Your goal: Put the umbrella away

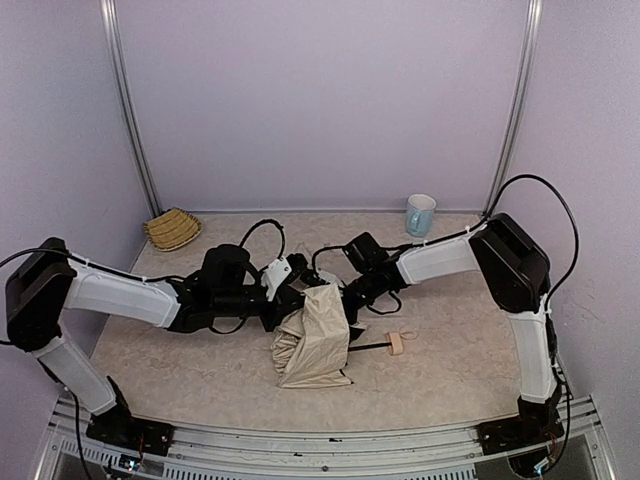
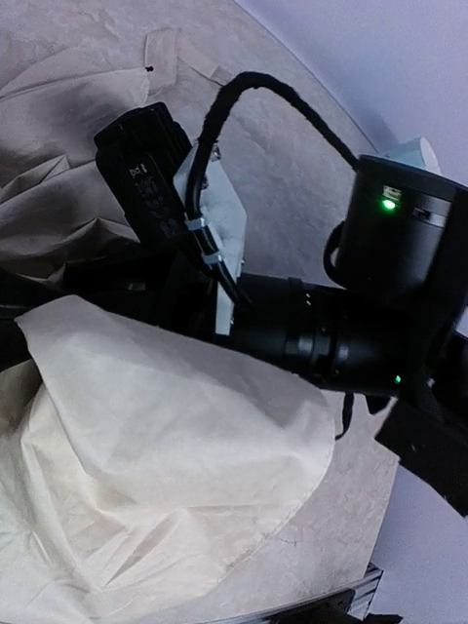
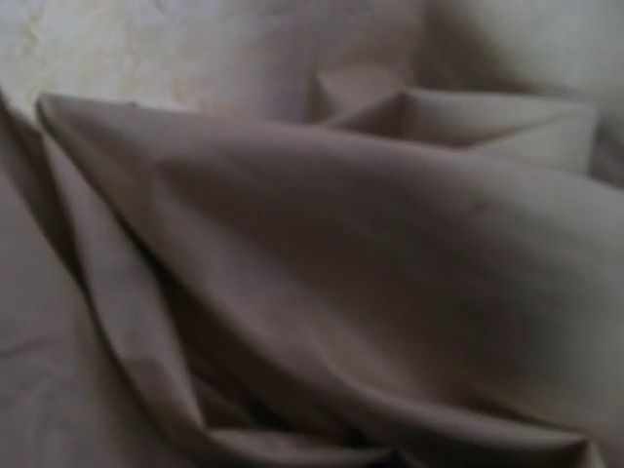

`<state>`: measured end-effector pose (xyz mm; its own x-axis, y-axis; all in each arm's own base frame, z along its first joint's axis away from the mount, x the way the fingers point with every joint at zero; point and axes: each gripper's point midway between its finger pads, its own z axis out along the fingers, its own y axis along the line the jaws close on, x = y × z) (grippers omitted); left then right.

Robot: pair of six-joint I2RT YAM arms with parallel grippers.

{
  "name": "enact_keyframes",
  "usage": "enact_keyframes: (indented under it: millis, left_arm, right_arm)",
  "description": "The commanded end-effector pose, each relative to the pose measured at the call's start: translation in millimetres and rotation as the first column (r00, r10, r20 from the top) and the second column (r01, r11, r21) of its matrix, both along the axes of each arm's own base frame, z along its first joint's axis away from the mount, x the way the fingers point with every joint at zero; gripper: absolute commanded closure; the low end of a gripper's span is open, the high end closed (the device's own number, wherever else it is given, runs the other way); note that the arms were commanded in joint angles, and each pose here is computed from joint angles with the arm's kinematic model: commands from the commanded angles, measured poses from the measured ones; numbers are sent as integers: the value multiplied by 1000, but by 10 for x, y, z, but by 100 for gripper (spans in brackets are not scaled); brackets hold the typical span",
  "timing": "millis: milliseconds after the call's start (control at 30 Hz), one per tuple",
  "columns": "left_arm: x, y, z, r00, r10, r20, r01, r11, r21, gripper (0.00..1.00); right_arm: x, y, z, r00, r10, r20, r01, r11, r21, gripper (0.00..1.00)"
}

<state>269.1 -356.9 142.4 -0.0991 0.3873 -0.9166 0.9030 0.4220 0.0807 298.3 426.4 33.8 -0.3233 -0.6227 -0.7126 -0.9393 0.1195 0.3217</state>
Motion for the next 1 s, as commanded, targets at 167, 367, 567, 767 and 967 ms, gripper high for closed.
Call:
enact_keyframes:
  millis: [167, 367, 567, 767, 967]
  left_arm:
    - [362, 236, -941, 950, 122, -288, -86, 987, 134, 100]
    - [280, 319, -1540, 891, 175, -418, -60, 960, 275, 100]
    - [187, 316, -1781, 864, 163, -477, -8, 951, 310, 100]
    - [133, 296, -1843, 857, 133, -498, 35, 949, 314, 100]
    - [92, 306, -1898, 853, 119, -508, 64, 942, 329, 100]
  right_arm:
    - [60, -175, 156, 980, -65, -190, 97, 982, 162, 79]
    - [115, -405, 481, 952, -133, -274, 203, 947, 247, 80]
    - [263, -836, 880, 934, -355, -33, 355, 917, 181, 72]
    - [-42, -975, 1237, 863, -308, 399, 273, 951, 143, 49]
    - [-1043, -586, 971, 676, 124, 726, -114, 991, -64, 14]
